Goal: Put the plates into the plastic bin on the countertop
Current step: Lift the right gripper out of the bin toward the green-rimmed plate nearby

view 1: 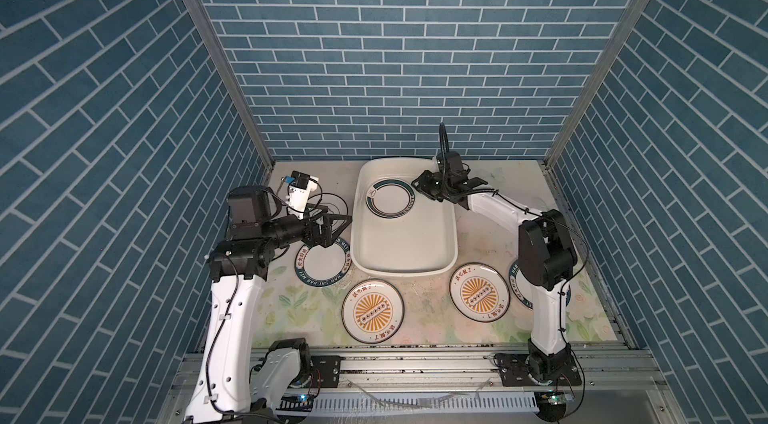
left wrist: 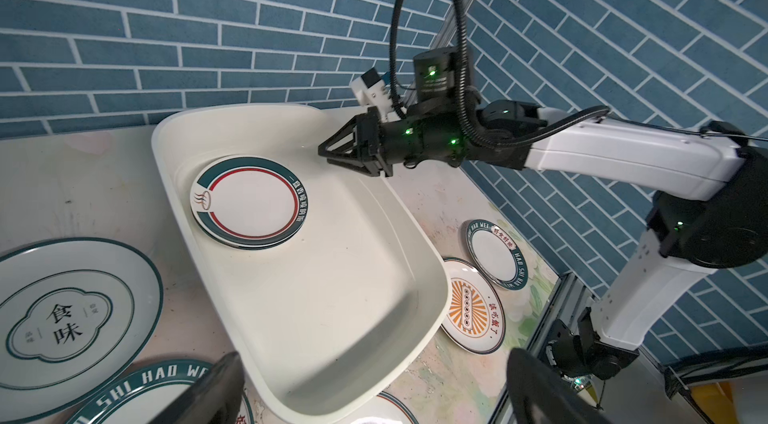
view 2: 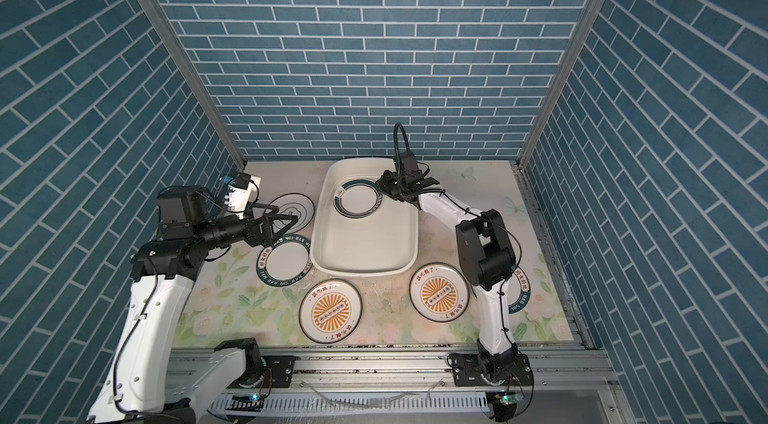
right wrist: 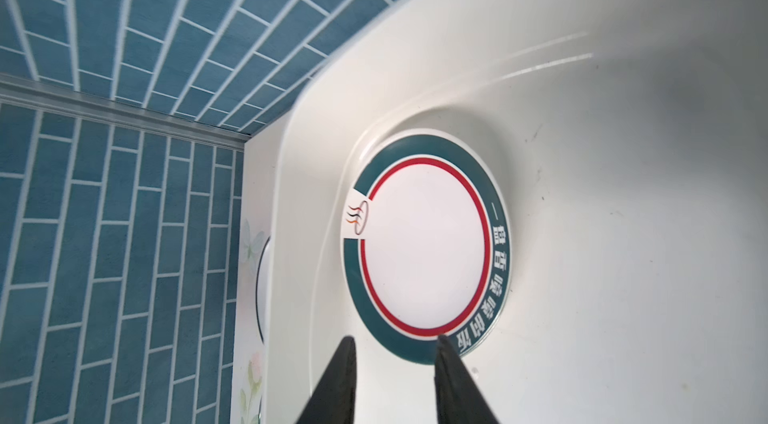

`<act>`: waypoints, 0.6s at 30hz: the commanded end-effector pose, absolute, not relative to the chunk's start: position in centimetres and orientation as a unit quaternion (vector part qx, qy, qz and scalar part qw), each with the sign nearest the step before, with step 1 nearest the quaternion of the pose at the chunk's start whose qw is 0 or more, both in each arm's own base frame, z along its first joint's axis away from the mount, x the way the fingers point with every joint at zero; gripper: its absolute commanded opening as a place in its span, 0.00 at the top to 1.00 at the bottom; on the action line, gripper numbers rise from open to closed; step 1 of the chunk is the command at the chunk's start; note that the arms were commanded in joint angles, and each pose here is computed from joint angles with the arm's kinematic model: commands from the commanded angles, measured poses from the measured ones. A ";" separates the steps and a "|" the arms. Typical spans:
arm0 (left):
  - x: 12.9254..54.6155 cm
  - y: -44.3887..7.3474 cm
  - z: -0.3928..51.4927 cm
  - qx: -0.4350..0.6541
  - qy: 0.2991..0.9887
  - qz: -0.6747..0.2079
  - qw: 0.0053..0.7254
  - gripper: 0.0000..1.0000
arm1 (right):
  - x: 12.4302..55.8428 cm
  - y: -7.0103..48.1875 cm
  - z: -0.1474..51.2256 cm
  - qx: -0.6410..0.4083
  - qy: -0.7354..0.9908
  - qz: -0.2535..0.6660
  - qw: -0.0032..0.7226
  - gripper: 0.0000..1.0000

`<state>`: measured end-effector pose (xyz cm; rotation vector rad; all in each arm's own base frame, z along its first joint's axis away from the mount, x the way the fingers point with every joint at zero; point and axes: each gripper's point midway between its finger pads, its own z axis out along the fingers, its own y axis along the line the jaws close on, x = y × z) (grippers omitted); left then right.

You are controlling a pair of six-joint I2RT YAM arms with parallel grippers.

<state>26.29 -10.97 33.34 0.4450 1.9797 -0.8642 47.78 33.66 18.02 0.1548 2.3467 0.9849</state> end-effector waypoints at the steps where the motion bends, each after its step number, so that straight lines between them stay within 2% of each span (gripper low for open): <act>1: 26.6 -10.1 33.3 0.168 0.808 -0.326 0.461 0.00 | 46.0 31.5 23.0 0.017 0.875 0.343 0.341 0.67; 10: 26.1 -10.6 33.4 0.185 0.802 -0.341 0.455 0.00 | 39.0 22.7 26.2 0.007 0.885 0.227 0.406 0.64; 18: 25.8 -11.0 33.4 0.192 0.797 -0.356 0.449 0.00 | 33.2 13.5 23.2 0.101 0.888 0.171 0.415 0.50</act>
